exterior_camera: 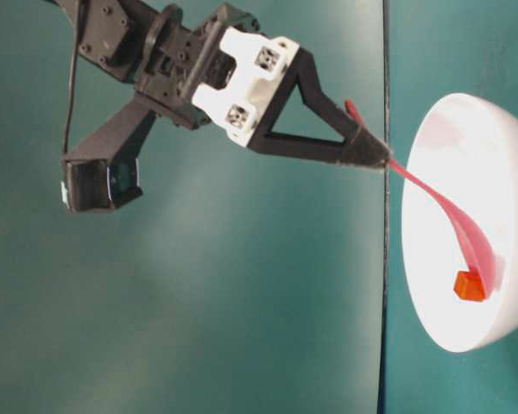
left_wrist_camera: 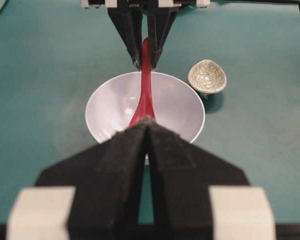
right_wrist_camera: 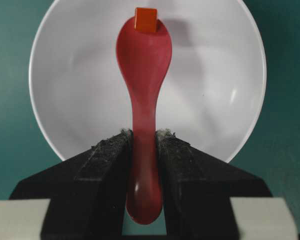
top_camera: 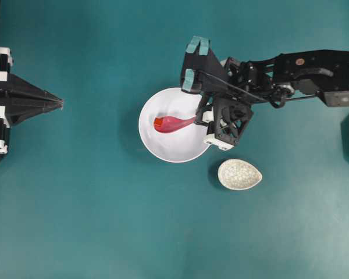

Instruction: Grip the spoon and scoop the red block from the bowl with right arm.

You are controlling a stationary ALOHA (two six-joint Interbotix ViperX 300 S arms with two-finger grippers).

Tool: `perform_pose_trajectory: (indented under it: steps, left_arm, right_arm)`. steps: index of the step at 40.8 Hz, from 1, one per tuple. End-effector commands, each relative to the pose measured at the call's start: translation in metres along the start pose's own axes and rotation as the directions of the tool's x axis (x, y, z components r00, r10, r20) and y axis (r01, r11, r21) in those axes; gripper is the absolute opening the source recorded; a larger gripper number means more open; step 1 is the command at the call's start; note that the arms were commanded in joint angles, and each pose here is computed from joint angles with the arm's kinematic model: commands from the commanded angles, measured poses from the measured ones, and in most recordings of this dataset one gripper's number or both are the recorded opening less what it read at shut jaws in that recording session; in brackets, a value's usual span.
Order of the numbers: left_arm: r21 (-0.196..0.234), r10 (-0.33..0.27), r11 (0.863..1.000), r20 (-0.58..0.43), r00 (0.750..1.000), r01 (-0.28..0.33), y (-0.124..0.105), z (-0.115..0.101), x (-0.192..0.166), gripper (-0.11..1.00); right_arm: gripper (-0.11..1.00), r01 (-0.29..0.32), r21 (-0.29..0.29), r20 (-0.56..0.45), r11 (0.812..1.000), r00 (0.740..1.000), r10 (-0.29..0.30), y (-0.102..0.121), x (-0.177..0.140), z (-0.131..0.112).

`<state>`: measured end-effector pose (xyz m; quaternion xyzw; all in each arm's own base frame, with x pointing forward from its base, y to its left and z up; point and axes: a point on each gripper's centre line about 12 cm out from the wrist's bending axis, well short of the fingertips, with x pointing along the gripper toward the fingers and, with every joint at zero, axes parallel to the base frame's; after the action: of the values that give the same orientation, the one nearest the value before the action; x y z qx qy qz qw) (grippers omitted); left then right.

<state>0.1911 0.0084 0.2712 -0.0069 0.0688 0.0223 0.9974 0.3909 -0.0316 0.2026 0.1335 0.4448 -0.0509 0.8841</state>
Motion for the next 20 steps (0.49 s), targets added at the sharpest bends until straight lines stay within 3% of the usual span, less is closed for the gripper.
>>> perform_pose_trajectory:
  steps: [1, 20]
  left_arm:
    - [-0.002, 0.003, 1.000, 0.022, 1.000, -0.003, 0.000, 0.008, 0.001, 0.00]
    - [-0.002, 0.003, 1.000, 0.022, 1.000, -0.003, 0.000, 0.008, 0.001, 0.00]
  right_arm:
    - [0.25, -0.014, -0.003, 0.065, 1.000, 0.998, 0.014, 0.005, -0.015, 0.009]
    - [0.25, -0.032, -0.038, 0.241, 0.999, 0.970, 0.040, 0.011, -0.035, -0.035]
